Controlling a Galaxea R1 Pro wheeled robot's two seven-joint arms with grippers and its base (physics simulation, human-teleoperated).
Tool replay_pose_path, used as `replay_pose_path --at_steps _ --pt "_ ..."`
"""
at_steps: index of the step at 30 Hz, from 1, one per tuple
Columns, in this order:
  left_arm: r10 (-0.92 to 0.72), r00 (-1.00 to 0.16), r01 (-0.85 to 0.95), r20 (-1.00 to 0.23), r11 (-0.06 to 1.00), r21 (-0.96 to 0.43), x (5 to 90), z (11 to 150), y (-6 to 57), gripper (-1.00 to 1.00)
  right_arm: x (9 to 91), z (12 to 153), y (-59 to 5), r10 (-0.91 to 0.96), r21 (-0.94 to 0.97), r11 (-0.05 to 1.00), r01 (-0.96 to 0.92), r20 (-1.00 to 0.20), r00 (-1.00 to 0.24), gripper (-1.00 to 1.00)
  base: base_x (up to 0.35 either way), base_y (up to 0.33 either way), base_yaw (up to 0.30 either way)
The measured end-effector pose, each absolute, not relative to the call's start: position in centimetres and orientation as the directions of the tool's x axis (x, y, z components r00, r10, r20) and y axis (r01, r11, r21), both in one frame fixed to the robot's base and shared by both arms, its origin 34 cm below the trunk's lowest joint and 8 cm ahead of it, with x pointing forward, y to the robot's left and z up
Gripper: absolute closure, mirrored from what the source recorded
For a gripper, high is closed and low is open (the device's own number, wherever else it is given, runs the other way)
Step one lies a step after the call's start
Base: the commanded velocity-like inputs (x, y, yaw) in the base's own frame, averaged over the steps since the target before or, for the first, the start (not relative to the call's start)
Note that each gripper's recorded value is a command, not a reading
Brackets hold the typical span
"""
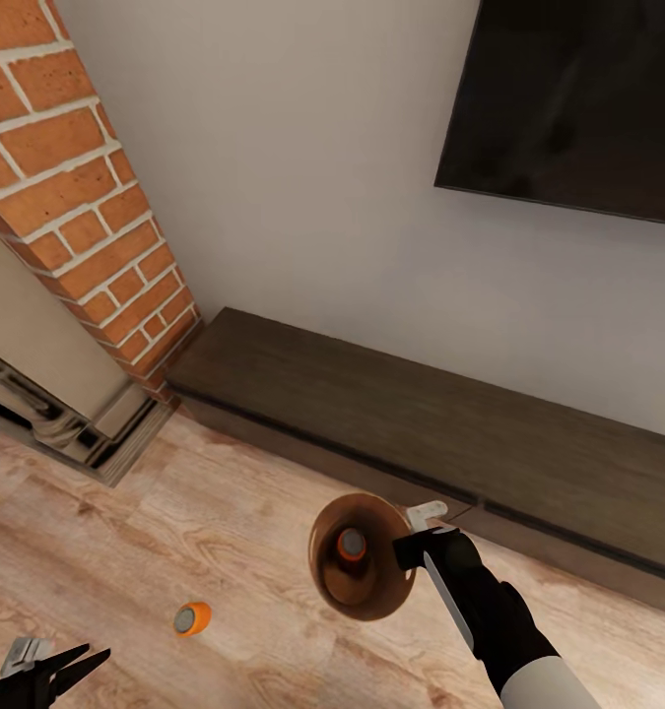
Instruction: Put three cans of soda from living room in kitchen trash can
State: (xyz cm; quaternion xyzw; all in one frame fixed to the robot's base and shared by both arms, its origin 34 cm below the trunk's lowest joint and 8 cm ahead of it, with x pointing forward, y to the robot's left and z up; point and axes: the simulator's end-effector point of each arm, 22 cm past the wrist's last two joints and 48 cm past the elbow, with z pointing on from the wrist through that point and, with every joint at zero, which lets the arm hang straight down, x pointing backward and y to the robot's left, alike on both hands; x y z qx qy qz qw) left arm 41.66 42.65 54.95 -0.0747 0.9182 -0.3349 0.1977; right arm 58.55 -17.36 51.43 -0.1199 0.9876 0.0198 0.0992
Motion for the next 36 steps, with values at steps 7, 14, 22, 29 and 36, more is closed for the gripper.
replay_pose_path --at_steps 7,14,22,29,36 --pt "-0.267 -0.911 -0.002 -0.314 0.764 -0.645 41.65 54.97 42.62 -1.00 58.56 51.42 -17.43 -0.236 0.012 0.970 -0.243 -0.201 -0.951 1.00 0.004 0.024 0.000" --pt "-0.267 -0.911 -0.001 -0.314 0.763 -0.646 41.65 55.00 42.59 -1.00 58.52 51.43 -17.31 -0.232 0.018 0.971 -0.240 -0.200 -0.952 1.00 0.000 0.207 -0.021" --pt "-0.267 -0.911 0.000 -0.315 0.763 -0.647 41.65 55.01 42.57 -1.00 58.53 51.43 -17.32 -0.233 0.017 0.970 -0.241 -0.200 -0.952 1.00 0.000 0.264 -0.192" --pt "-0.266 -0.911 0.001 -0.315 0.763 -0.646 41.65 55.01 42.57 -1.00 58.53 51.43 -17.34 -0.234 0.016 0.970 -0.242 -0.200 -0.951 1.00 0.000 0.105 -0.259" --pt "-0.265 -0.911 0.001 -0.315 0.763 -0.646 41.63 55.00 42.57 -1.00 58.54 51.43 -17.34 -0.234 0.016 0.970 -0.242 -0.201 -0.951 1.00 0.000 0.012 -0.267"
